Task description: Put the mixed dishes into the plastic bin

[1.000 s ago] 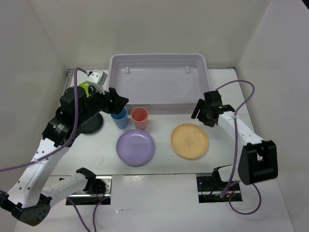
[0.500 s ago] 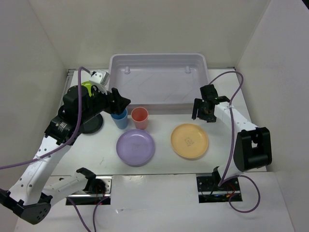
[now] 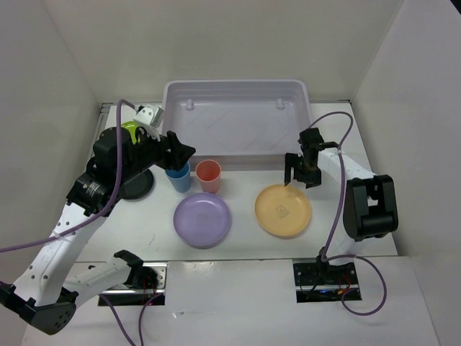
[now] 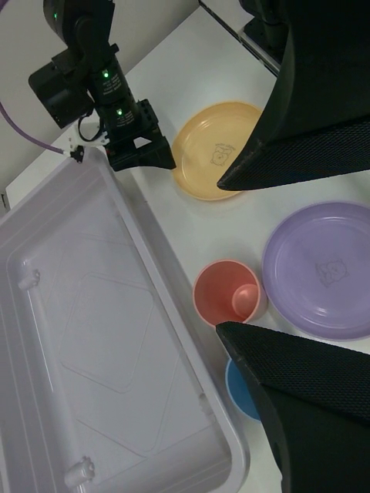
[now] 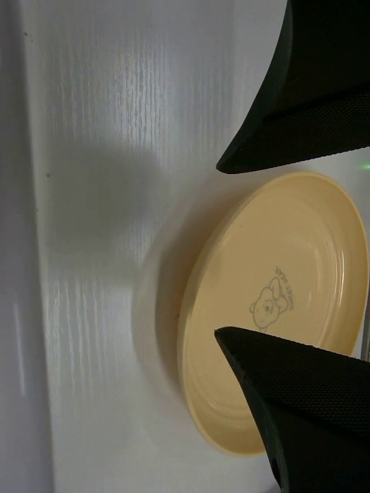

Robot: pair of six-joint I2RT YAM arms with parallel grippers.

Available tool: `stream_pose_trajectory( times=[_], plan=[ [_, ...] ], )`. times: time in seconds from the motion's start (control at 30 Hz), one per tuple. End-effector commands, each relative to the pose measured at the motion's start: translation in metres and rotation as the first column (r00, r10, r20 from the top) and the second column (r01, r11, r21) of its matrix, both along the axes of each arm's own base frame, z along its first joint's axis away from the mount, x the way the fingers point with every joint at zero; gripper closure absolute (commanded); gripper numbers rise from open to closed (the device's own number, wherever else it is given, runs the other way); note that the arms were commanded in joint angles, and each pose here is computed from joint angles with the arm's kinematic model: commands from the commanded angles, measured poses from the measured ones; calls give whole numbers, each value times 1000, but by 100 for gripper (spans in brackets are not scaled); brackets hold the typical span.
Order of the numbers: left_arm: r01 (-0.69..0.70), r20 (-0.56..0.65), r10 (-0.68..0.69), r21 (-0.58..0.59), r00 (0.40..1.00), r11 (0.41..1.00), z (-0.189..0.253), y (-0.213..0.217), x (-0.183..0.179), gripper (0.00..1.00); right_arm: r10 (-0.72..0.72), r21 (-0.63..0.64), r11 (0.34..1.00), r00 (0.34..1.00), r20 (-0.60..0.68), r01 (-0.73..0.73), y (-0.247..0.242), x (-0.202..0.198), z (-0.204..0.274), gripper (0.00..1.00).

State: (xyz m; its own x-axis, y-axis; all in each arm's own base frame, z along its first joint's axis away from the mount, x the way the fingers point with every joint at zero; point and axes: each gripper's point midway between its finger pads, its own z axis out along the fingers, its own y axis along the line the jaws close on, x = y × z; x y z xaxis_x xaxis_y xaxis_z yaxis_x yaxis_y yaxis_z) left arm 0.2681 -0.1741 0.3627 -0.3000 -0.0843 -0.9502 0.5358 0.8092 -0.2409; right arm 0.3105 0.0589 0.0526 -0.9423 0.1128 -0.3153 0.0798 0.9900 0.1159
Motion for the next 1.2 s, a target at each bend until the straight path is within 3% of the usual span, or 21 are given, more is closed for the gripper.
stream_pose_trajectory(
  times=[0.0, 0.27, 0.4, 0.43, 0.73, 0.9, 0.97, 1.17],
  plan=[
    [38, 89, -35, -35, 995, 999, 24, -4, -3, 24, 14, 19, 1000, 1000, -15, -13, -5, 8, 1, 15],
    [56, 91, -51, -48, 994, 997, 25, -6, -7, 23, 27, 52, 998, 997, -75, -23, -2, 3, -16, 15],
    [47, 110, -41, -55, 993, 997, 31, -3, -10, 22, 49, 58, 997, 996, -76, -45, 3, 4, -16, 20],
    [37, 120, -30, -58, 992, 998, 34, 0, -12, 22, 64, 58, 997, 994, -85, -59, 7, 3, -19, 25],
    [28, 120, -21, -57, 993, 998, 34, 4, -17, 22, 115, 38, 993, 984, -138, -111, 25, -6, -33, 33],
    [19, 121, -12, -57, 993, 998, 34, 5, -15, 22, 121, 23, 993, 983, -139, -119, 32, -8, -33, 50],
    [19, 121, -12, -57, 993, 998, 34, 5, -15, 21, 120, 23, 993, 983, -139, -118, 32, -8, -33, 52],
    [18, 115, -11, -64, 993, 998, 34, 5, -16, 21, 118, 17, 993, 985, -124, -117, 33, -10, -28, 75]
  ],
)
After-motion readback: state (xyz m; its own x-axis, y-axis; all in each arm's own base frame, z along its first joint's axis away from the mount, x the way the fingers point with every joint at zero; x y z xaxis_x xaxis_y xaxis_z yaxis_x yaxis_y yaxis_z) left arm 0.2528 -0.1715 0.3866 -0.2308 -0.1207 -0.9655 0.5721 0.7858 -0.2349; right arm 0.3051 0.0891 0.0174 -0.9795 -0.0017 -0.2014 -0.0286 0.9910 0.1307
